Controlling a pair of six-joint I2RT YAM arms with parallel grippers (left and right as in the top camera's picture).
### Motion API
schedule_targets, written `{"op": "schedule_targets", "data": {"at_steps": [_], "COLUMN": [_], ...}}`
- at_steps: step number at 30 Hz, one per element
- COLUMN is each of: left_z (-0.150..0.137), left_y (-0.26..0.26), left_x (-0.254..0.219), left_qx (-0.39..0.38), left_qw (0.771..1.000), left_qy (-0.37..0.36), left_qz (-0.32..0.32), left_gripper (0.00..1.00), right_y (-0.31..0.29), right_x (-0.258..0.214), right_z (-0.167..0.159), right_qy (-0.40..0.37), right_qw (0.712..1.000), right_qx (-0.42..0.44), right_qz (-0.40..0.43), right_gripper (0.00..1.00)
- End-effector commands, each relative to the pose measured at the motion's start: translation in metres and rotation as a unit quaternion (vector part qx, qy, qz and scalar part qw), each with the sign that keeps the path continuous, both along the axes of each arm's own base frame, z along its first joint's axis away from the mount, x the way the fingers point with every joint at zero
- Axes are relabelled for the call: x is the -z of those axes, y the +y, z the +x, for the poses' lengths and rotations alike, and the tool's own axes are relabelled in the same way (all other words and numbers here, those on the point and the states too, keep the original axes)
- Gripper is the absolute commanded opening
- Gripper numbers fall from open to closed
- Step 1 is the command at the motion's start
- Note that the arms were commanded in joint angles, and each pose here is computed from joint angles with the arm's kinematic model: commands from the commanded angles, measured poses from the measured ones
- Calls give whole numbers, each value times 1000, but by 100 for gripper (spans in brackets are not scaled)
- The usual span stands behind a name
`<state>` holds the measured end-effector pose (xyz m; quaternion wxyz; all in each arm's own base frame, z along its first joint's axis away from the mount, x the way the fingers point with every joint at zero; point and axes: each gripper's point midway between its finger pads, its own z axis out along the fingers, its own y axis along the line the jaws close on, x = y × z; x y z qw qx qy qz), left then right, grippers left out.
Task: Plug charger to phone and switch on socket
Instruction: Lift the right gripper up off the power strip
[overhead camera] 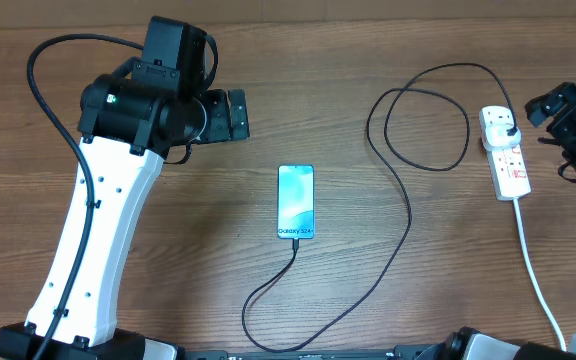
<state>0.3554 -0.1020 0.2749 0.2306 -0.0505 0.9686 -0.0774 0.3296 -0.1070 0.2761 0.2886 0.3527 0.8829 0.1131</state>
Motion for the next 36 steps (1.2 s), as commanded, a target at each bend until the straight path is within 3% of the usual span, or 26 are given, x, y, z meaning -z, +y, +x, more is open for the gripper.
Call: {"op": "schedule_targets", "data": {"at_steps": [1, 36], "left_z": [2, 2], "left_y": [-1, 4], "left_x": [-1, 0], "left_qx": [8, 6], "left_qw": [1000, 1000], "left_qy": [-5, -6], "left_qz": [9, 22], "left_gripper": [100, 100], "right_y": [2, 2], "right_x": [-7, -7], "right_z": [4, 4], "right_qy": [-11, -10], "right_qw": [1000, 1000], "right_qx": [3, 3], "right_qz": [5, 5], "right_gripper": [100, 100]}}
